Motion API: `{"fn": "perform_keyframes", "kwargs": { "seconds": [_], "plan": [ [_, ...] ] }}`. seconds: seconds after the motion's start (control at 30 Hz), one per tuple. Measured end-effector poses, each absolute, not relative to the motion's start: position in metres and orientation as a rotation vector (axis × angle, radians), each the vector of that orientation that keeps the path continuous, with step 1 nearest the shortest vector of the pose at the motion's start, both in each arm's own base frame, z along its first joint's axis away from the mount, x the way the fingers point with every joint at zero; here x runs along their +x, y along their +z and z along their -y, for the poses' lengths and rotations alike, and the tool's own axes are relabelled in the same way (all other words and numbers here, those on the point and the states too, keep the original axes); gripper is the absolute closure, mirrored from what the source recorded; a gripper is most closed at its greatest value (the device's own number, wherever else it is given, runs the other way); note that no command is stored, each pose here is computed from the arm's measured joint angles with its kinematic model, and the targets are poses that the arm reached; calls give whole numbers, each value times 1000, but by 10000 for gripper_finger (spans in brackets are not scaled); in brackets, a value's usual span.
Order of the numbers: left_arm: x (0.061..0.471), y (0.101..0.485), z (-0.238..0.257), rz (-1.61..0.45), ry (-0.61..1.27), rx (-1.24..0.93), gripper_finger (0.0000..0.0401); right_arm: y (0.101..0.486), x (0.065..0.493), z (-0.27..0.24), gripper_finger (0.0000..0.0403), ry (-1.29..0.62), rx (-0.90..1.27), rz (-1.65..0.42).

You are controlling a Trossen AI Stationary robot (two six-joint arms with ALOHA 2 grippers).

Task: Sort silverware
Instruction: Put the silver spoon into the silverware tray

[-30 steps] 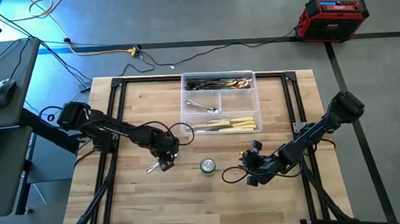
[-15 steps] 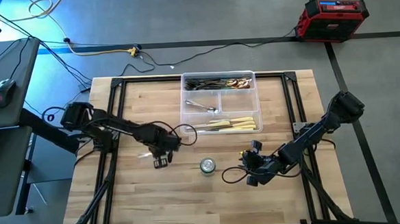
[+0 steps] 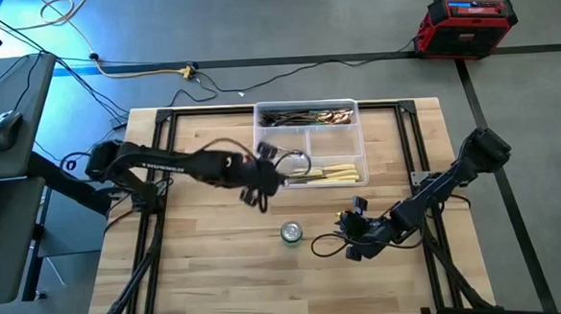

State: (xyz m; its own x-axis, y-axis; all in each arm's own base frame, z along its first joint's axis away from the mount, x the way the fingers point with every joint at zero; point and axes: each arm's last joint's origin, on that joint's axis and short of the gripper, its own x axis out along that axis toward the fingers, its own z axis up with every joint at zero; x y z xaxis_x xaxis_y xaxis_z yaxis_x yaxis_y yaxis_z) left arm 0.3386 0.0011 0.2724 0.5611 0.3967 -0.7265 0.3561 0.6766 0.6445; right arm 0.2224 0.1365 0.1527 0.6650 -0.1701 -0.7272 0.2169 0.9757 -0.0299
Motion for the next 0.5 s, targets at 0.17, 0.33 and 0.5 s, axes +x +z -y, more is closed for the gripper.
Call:
{"fn": "perform_keyframes", "kwargs": {
  "seconds": [0.17, 0.33, 0.5],
  "plan": [
    [359, 261, -50, -954, 90, 858, 401, 153, 222, -137, 300, -218, 60, -816],
    [371, 234, -89, -943, 31, 774, 401, 152, 222, -136, 300, -220, 54, -822],
    [379, 204, -110, -985, 11, 725, 401, 152, 222, -136, 300, -220, 54, -822]
  ]
}}
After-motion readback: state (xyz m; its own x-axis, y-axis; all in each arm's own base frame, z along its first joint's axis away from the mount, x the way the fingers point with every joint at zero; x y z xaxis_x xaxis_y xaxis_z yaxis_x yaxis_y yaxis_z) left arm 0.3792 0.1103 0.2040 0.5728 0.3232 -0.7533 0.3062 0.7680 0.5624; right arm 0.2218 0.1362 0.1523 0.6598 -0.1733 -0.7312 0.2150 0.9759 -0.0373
